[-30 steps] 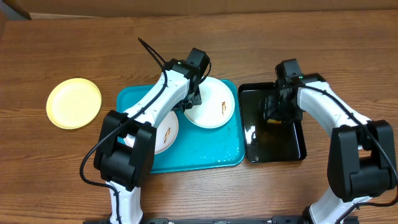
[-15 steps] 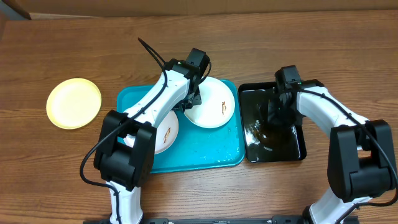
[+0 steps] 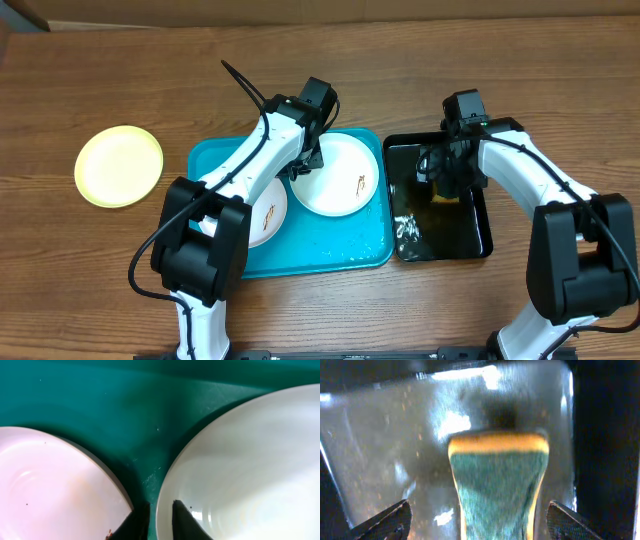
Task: Clean dirty plates on tray and stack at the side
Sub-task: 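Lower the right gripper into the black tray and grasp the sponge, then rub the sponge in the water of the black tray with the right gripper, then carry the sponge with the right gripper over the right white plate, then scrub the white plate with the sponge while the left gripper holds it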
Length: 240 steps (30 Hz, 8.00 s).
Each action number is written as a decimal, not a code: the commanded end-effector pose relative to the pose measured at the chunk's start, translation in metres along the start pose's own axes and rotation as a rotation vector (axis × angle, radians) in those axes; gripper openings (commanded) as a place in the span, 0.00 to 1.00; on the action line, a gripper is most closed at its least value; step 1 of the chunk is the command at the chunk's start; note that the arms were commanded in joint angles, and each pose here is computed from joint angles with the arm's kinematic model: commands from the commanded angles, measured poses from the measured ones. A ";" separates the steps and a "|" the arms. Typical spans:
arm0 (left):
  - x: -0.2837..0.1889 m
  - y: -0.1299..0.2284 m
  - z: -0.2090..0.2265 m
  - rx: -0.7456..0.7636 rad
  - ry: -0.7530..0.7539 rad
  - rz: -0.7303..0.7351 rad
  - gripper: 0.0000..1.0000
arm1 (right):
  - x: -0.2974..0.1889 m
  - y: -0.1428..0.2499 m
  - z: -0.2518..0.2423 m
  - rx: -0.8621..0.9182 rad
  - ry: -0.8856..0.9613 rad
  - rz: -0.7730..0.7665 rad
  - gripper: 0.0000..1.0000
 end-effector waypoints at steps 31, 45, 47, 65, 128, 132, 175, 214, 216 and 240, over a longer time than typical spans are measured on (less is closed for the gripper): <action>0.026 0.003 -0.002 -0.027 0.015 -0.066 0.38 | 0.007 -0.014 0.001 0.003 -0.004 -0.085 0.68; 0.033 0.003 -0.004 -0.005 0.024 -0.084 0.04 | 0.016 -0.013 0.005 0.001 -0.048 -0.110 0.09; 0.032 0.003 -0.004 0.013 0.024 -0.085 0.04 | 0.011 -0.016 0.008 0.000 -0.058 -0.108 0.08; 0.030 0.003 -0.004 0.034 0.026 -0.089 0.04 | 0.019 0.017 -0.005 0.002 -0.004 0.038 0.72; 0.014 0.001 0.005 -0.046 0.045 -0.202 0.04 | -0.051 0.014 0.045 0.026 -0.328 0.256 0.04; 0.014 0.002 0.004 -0.044 0.055 -0.196 0.04 | -0.061 0.009 0.071 -0.001 -0.542 0.261 0.04; 0.021 0.007 -0.003 0.002 0.096 -0.152 0.04 | 0.007 -0.023 0.176 -0.324 -0.225 -0.501 0.04; 0.022 0.006 -0.002 -0.001 0.094 -0.158 0.04 | 0.040 -0.008 0.166 -0.414 -0.187 -0.389 0.26; 0.022 0.006 -0.002 -0.001 0.094 -0.157 0.04 | 0.041 -0.007 0.166 -0.415 -0.183 -0.384 0.27; 0.021 0.005 -0.002 -0.003 0.093 -0.161 0.04 | 0.032 0.011 0.160 -0.431 -0.195 -0.260 0.10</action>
Point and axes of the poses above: each gripper's point midway between its finger pads, its own x axis out along the fingers, its own z axis along the line the jaws close on, y = z × x, the point moved 5 cm from there along -x, back along the fingers, and after that the axes turned 6 degrees about x, right-handed, at the moved point
